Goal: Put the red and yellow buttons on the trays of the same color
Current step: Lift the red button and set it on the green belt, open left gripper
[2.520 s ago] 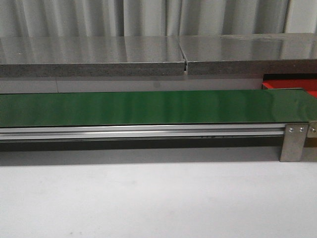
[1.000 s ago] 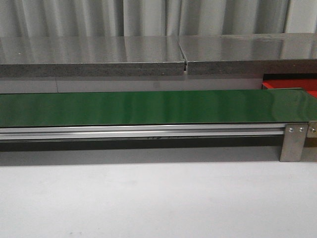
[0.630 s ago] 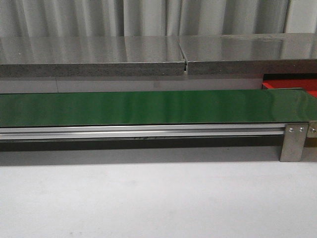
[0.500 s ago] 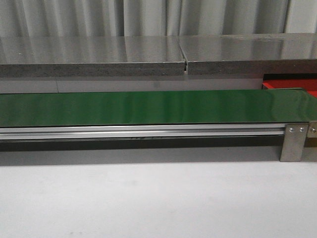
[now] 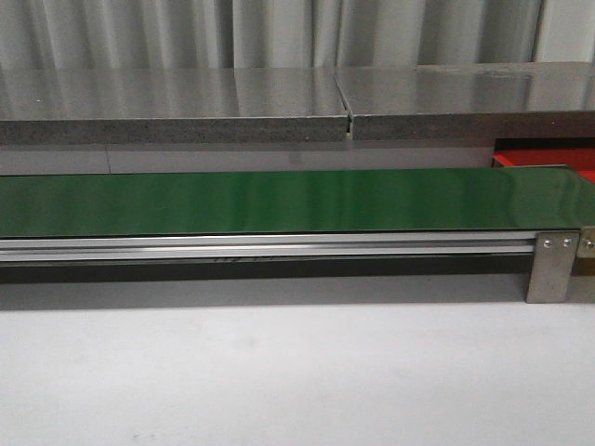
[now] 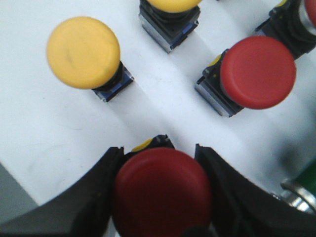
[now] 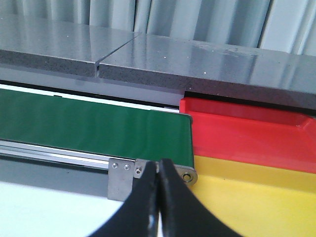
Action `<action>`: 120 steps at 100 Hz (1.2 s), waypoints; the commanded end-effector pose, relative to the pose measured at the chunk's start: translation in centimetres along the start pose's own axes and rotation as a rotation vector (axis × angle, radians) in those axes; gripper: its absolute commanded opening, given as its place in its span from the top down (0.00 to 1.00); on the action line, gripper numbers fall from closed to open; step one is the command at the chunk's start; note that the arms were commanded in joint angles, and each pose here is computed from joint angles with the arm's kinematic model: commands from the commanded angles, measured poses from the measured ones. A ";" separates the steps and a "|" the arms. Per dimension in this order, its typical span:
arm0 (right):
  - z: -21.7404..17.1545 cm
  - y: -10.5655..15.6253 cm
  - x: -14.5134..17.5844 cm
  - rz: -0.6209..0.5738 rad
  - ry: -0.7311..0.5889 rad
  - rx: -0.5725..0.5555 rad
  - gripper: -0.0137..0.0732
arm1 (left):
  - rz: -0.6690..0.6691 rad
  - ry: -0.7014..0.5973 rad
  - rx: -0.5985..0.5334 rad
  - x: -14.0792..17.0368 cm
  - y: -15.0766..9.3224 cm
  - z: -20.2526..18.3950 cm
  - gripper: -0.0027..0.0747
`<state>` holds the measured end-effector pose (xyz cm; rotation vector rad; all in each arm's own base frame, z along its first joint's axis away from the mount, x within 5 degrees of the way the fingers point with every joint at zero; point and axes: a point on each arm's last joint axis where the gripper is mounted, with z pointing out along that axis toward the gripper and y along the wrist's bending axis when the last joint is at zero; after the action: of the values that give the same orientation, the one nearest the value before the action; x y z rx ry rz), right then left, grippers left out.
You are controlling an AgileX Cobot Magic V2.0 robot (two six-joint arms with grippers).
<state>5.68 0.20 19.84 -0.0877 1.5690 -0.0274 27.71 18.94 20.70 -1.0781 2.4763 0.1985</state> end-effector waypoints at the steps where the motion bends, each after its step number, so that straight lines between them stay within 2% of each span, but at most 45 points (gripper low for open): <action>1: -0.2 0.0 -1.2 -0.018 -0.107 0.002 0.91 | 0.001 -0.115 0.016 -1.2 -0.1 -3.8 0.99; 20: -0.2 0.0 -1.2 -0.018 -0.107 0.002 0.91 | 0.093 -0.205 0.053 -0.9 -1.1 -7.9 0.99; 60: -0.2 0.0 -1.2 -0.018 -0.107 0.002 0.91 | 0.508 -0.350 0.189 -1.6 -9.3 -13.6 0.99; 84: -0.2 0.0 -1.2 -0.018 -0.107 0.002 0.91 | 0.688 -0.298 0.199 -2.2 -12.7 -12.2 0.99; 102: -0.2 0.0 -1.2 -0.018 -0.107 0.002 0.91 | 0.702 -0.248 0.223 -2.3 -14.5 -10.1 0.99; 120: -0.2 0.0 -1.2 -0.018 -0.107 0.002 0.91 | 0.708 -0.200 0.221 -2.2 -15.2 -7.9 0.99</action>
<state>5.68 0.20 19.84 -0.0877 1.5690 -0.0274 36.96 7.79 27.22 -0.0627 2.6163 0.2140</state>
